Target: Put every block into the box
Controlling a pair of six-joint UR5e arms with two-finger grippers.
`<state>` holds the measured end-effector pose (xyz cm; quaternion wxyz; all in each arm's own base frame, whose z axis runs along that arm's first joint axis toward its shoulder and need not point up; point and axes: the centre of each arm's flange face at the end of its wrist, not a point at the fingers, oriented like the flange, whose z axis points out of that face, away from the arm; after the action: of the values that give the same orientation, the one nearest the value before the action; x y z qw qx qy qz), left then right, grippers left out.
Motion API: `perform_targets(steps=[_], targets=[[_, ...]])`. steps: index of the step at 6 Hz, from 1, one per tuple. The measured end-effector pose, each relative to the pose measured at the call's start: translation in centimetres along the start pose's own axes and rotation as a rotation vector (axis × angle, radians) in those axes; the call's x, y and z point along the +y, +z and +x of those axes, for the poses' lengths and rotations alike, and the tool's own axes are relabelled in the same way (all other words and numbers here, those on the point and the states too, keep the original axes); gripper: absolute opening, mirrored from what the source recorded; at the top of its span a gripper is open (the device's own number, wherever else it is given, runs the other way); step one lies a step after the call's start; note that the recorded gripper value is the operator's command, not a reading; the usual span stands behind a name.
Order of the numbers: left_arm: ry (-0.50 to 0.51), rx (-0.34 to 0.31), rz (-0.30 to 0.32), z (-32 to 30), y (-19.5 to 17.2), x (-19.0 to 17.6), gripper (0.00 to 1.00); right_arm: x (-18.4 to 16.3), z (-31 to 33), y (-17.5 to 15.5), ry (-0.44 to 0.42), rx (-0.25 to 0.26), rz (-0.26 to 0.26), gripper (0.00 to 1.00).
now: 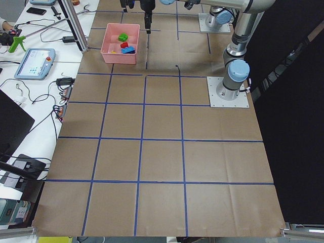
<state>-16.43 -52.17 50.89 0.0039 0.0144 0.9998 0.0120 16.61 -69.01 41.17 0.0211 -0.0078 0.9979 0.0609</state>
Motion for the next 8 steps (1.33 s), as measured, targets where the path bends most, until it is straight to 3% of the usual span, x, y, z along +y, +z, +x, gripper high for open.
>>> perform_targets(steps=[3,5,8], targets=[[0.000,0.000,0.000,0.0,0.0,0.0,1.00,15.2,3.2,-4.6,0.023,0.041,0.021,0.99],[0.000,0.000,0.000,0.0,0.0,0.0,1.00,17.7,4.7,-5.8,0.042,0.069,0.046,0.99],[0.000,0.000,0.000,0.0,0.0,0.0,1.00,19.1,4.2,-7.4,0.046,0.059,0.077,1.00]])
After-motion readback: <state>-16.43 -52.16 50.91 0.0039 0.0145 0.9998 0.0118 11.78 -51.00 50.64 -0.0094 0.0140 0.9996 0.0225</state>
